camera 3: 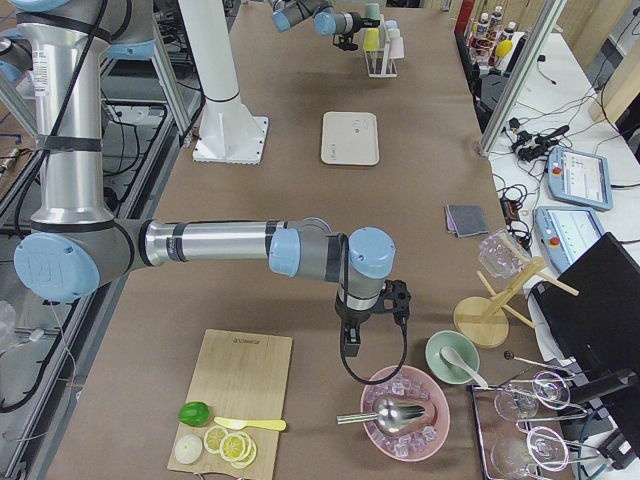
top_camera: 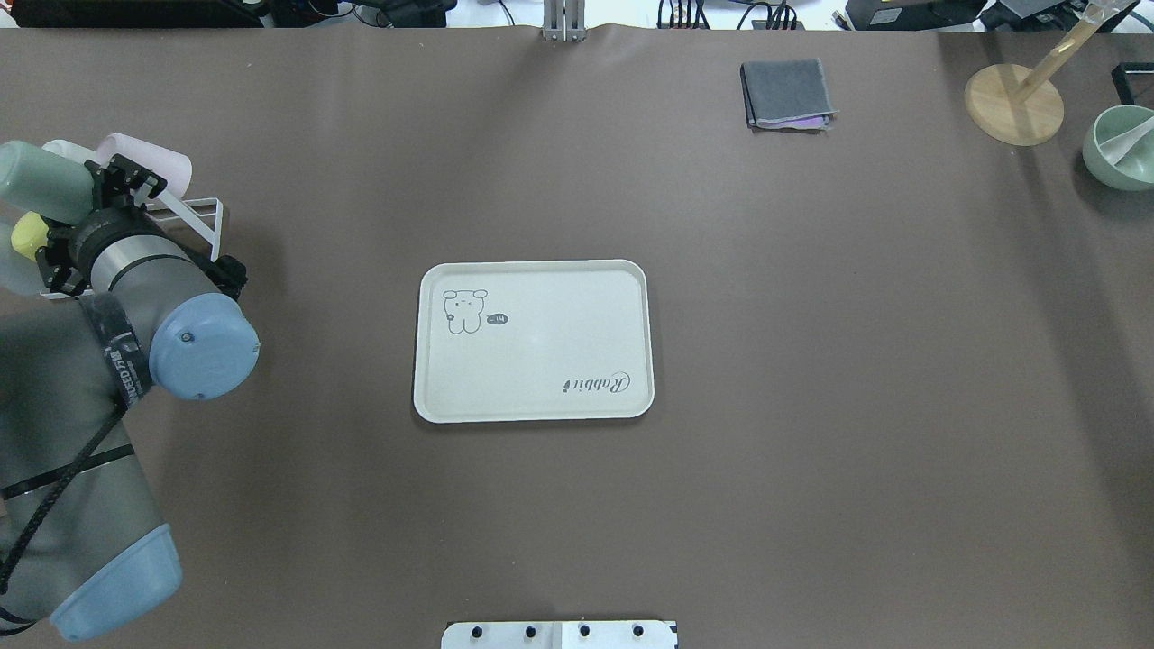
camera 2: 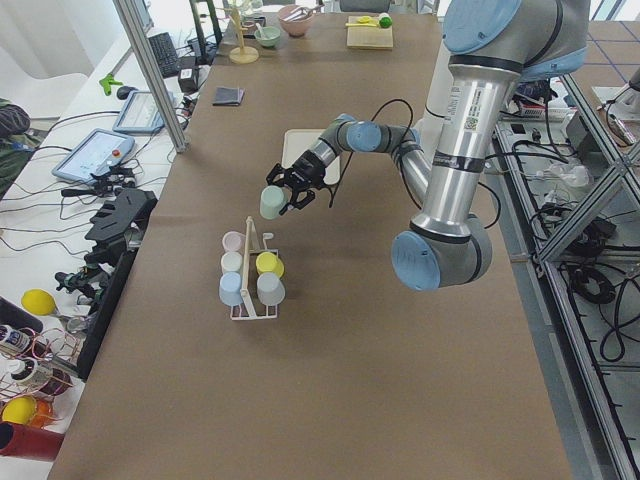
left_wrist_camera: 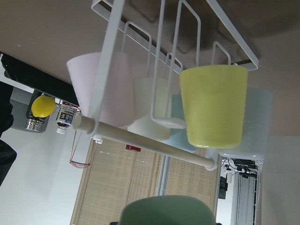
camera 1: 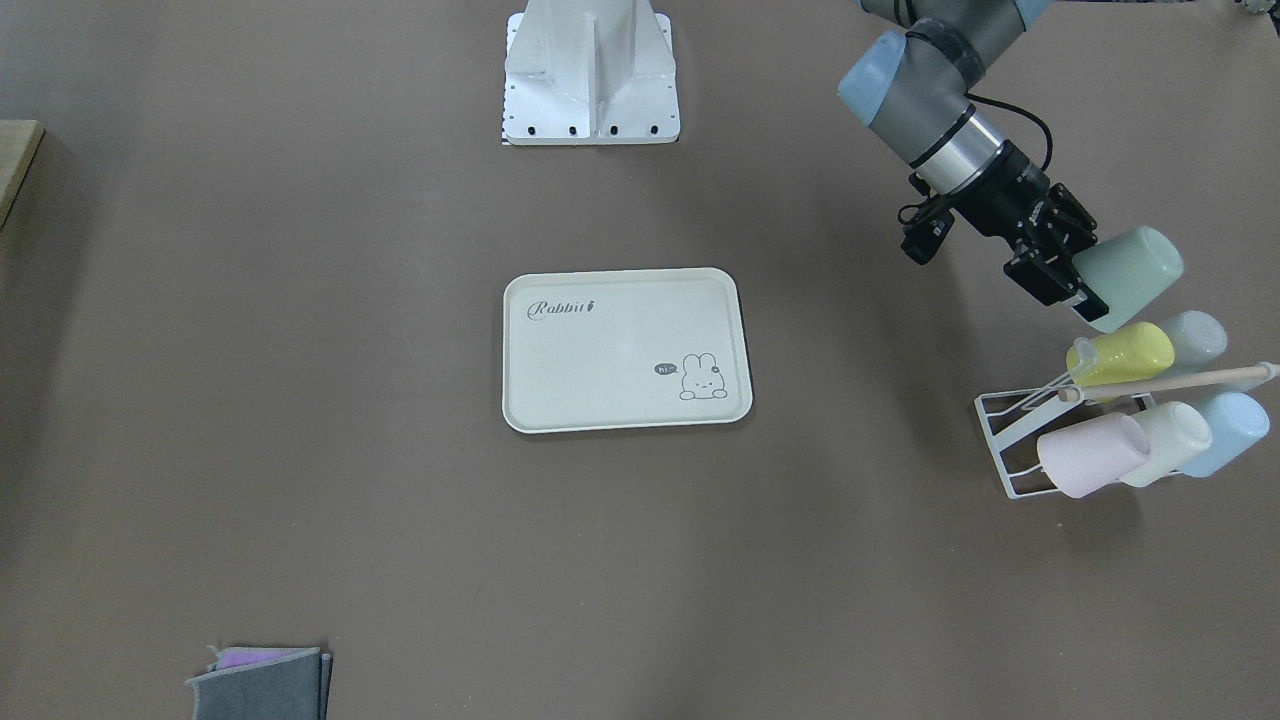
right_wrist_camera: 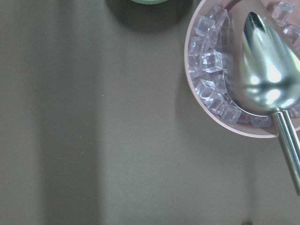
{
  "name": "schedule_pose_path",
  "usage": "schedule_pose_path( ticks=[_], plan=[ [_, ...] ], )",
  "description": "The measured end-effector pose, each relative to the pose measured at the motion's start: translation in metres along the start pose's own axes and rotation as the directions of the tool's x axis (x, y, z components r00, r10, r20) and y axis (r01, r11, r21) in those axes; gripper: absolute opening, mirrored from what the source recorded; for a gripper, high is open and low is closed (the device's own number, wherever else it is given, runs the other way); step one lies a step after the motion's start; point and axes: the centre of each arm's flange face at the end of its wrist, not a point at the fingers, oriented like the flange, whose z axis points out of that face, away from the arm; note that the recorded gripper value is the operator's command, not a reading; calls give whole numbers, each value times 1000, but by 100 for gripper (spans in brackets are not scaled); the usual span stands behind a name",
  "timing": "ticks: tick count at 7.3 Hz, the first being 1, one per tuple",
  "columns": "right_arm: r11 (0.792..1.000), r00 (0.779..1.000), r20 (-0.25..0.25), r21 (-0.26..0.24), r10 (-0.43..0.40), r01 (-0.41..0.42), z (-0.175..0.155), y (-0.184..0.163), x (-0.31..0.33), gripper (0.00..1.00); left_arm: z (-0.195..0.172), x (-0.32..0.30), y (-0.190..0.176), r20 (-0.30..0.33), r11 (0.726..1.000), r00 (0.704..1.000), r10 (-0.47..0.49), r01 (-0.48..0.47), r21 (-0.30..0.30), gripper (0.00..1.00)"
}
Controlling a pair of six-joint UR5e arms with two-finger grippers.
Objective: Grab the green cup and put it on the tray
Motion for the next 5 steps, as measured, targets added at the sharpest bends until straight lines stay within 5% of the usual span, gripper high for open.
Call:
schedule_pose_path(
  ticks=[5],
  plan=[
    [1000,998,-51,-17,24,-25,6,8,16,100,-48,-55,0,143,948,955,-260,225,225,43]
  ],
)
